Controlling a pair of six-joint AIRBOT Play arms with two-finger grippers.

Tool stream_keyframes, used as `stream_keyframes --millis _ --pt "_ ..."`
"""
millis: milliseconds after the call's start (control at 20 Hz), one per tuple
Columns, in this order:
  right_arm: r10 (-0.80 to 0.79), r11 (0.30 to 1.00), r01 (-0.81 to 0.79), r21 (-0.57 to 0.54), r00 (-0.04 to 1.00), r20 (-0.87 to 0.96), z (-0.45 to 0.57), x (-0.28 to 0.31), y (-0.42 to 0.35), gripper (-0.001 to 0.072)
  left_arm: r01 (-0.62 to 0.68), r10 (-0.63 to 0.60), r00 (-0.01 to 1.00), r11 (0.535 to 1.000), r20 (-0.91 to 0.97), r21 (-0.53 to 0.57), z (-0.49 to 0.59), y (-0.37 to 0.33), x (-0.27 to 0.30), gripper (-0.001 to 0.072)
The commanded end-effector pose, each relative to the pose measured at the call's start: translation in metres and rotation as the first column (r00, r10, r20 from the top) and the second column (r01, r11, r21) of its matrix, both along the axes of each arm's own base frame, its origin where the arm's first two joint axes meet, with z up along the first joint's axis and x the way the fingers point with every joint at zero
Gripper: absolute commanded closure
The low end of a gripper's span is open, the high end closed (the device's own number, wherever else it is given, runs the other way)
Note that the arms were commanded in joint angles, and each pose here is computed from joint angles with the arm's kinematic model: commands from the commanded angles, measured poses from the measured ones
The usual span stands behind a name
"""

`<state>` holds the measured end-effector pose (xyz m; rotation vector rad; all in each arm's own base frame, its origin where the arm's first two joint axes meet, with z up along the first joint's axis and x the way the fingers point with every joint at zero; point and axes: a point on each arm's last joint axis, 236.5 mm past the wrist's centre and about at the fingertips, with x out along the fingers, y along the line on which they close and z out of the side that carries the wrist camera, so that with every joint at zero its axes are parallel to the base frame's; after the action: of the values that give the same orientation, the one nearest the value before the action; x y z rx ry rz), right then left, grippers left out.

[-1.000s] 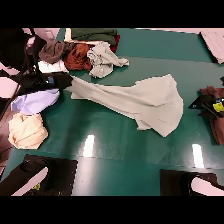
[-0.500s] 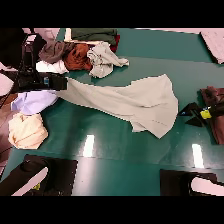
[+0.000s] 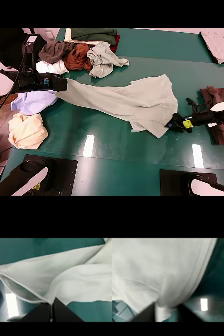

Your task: Fold the shirts.

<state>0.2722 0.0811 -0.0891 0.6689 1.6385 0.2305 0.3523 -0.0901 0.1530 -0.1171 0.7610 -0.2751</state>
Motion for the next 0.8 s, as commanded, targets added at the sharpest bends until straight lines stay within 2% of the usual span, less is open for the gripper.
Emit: stream_keyframes --millis 0,200,300,400,550,750 --pt "0.036 0.998 -0.031 -0.06 0.996 0.083 0.008 0.018 -0.006 0.0683 -0.001 0.001 1.0 1.0 0.001 0.008 0.0 0.002 0.0 0.0685" --pt "0.097 0.979 -0.051 -0.195 0.968 0.233 0.084 0.03 -0.045 0.0684 0.018 -0.011 0.996 0.997 -0.084 0.08 -0.005 0.012 -0.018 0.0685" --pt "0.072 0.962 0.032 -0.273 0.929 0.364 0.143 0.031 -0.062 0.0685 0.034 -0.02 0.992 0.993 -0.122 0.111 0.005 0.016 -0.033 0.0685" --pt "0.066 0.934 0.142 -0.328 0.834 0.549 0.215 0.034 -0.075 0.0685 0.033 -0.023 0.995 0.994 -0.099 0.104 0.032 0.016 -0.043 0.0685" --pt "0.13 0.875 0.271 -0.4 0.665 0.735 0.319 0.025 -0.092 0.0685 0.051 -0.051 0.996 0.999 0.069 0.001 0.108 -0.001 -0.053 0.0686" --pt "0.194 0.833 0.395 -0.388 0.448 0.873 0.449 0.009 -0.096 0.0685 0.175 -0.135 0.944 0.978 0.301 -0.113 0.22 -0.032 -0.09 0.0686"
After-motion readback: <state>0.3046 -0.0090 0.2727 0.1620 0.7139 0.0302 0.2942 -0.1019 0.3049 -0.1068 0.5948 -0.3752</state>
